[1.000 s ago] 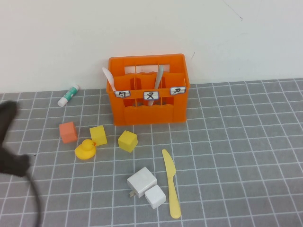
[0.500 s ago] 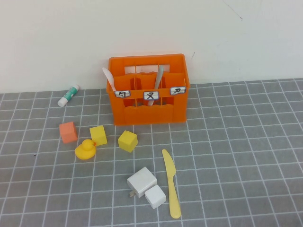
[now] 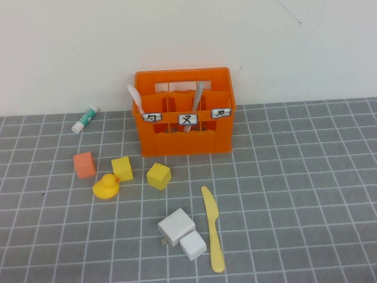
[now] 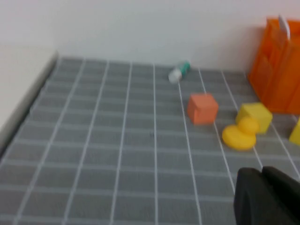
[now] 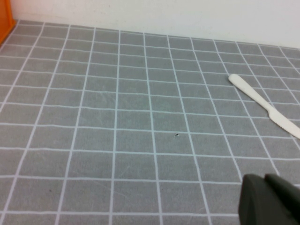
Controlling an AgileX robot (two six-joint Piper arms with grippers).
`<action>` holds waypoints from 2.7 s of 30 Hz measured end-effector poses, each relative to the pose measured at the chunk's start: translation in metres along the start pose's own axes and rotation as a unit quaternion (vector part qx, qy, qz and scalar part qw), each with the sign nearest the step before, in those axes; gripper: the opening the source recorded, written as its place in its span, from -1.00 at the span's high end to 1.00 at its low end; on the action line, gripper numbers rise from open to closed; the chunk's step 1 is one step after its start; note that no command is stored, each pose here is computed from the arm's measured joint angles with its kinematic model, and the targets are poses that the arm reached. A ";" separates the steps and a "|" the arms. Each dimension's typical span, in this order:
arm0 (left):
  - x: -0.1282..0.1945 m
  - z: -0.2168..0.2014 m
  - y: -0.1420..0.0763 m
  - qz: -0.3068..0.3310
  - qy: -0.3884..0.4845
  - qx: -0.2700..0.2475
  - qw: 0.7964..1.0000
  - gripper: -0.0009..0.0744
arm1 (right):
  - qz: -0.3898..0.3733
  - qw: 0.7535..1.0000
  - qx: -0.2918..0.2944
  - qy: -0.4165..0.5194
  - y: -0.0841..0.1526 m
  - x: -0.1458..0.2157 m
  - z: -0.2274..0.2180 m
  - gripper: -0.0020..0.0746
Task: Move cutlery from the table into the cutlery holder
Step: Pick up the knife
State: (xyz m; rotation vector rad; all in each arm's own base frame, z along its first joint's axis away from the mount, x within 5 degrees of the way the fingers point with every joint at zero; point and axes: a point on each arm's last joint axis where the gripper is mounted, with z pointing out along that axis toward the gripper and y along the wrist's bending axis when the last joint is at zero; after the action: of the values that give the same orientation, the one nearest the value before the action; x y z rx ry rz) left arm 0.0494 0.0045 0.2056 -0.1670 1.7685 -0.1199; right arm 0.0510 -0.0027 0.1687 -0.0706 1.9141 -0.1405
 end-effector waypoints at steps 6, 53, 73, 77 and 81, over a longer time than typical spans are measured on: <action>0.025 0.006 0.003 -0.025 0.054 -0.011 0.998 0.98 | 0.000 1.000 0.000 0.000 0.000 0.000 0.000 0.95; 0.031 0.010 0.003 -0.109 0.039 -0.021 0.993 0.98 | 0.000 1.000 0.000 0.000 0.000 0.000 0.000 0.95; 0.031 0.010 0.002 -0.108 0.039 -0.020 0.993 0.98 | 0.028 0.984 0.023 -0.173 -0.012 -0.082 -0.043 0.95; 0.031 0.010 0.002 -0.103 0.039 -0.020 0.994 0.98 | 0.027 0.983 0.022 -0.179 -0.014 -0.098 -0.060 0.95; 0.031 0.010 0.002 -0.103 0.039 -0.020 0.994 0.98 | 0.023 0.985 0.021 -0.171 -0.014 -0.099 -0.063 0.95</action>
State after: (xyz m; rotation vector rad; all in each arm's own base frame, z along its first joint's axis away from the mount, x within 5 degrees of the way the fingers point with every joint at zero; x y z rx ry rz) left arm 0.0526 0.0015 0.1733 -0.3777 1.8300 -0.2422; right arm 0.0257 -0.0005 0.2843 -0.0196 1.5680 -0.1278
